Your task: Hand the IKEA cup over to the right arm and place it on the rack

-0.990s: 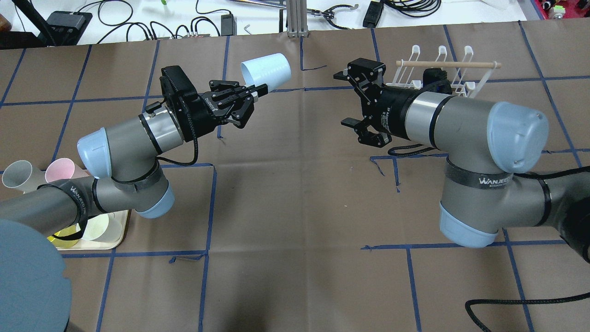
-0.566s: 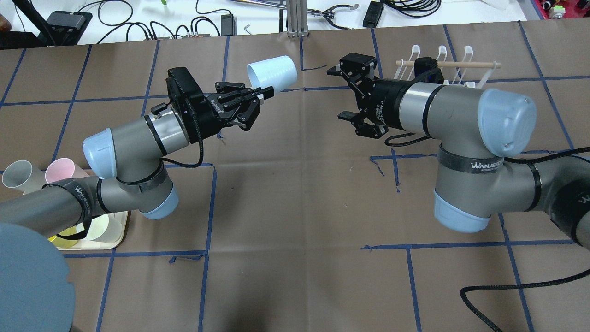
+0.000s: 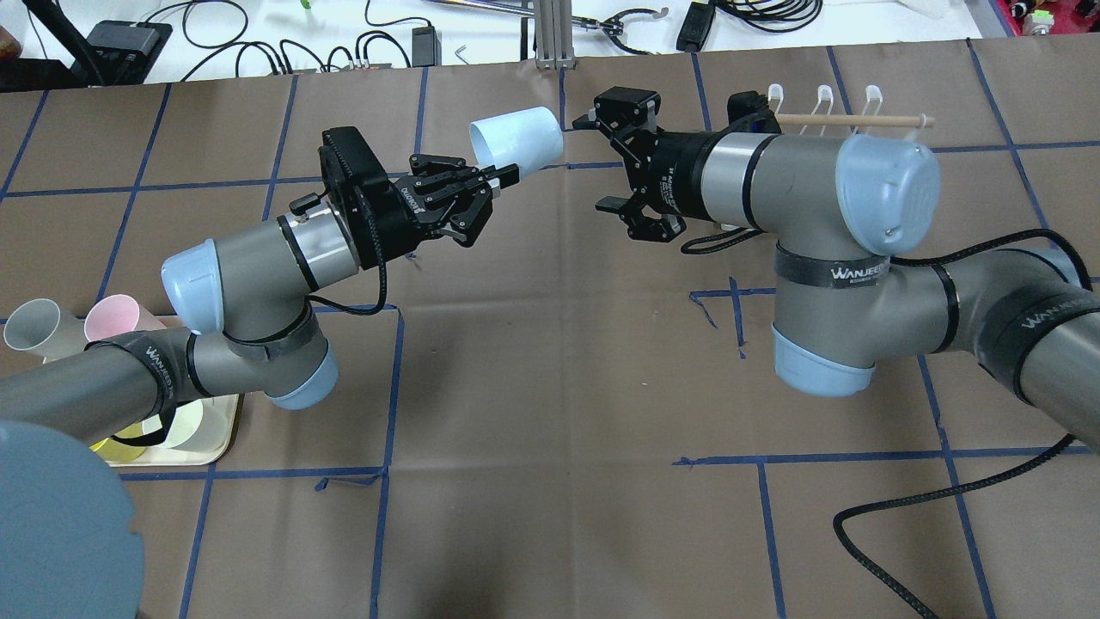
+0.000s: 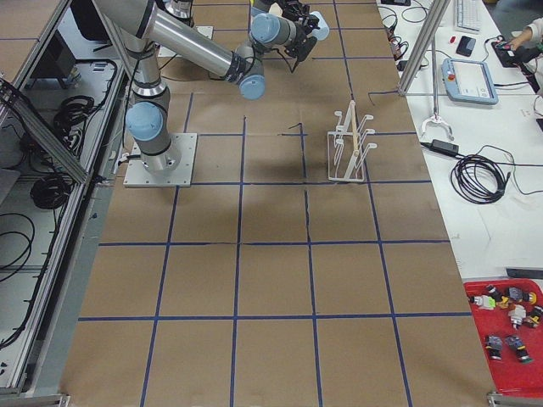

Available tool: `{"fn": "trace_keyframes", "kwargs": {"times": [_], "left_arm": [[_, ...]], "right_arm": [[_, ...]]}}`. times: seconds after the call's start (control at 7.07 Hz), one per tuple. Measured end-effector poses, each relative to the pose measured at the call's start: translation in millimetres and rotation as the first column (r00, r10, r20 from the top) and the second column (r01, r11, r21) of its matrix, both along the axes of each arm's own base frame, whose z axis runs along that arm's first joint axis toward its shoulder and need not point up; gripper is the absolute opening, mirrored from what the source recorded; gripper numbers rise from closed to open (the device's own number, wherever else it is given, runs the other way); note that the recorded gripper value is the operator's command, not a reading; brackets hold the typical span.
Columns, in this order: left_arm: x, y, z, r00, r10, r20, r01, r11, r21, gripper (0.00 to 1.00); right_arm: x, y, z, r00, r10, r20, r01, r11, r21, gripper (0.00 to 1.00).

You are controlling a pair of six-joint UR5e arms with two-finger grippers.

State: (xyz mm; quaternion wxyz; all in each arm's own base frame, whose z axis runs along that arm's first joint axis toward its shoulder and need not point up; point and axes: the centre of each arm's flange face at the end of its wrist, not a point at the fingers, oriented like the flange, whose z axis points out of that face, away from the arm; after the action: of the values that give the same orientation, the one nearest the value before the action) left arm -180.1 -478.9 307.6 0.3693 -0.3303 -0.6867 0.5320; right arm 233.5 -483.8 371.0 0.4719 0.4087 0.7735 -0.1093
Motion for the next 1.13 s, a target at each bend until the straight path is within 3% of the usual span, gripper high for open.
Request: {"fn": "trace_keyframes", "kwargs": {"times": [1.13], "left_arm": [[1,0,1,1.0,0.001,0.0,-0.001,1.0,-0.002,0.07]], "right_arm": [[35,-29,1,0.999,0.014,0.042,-0.015,0.999,0.03,0.98]]}}
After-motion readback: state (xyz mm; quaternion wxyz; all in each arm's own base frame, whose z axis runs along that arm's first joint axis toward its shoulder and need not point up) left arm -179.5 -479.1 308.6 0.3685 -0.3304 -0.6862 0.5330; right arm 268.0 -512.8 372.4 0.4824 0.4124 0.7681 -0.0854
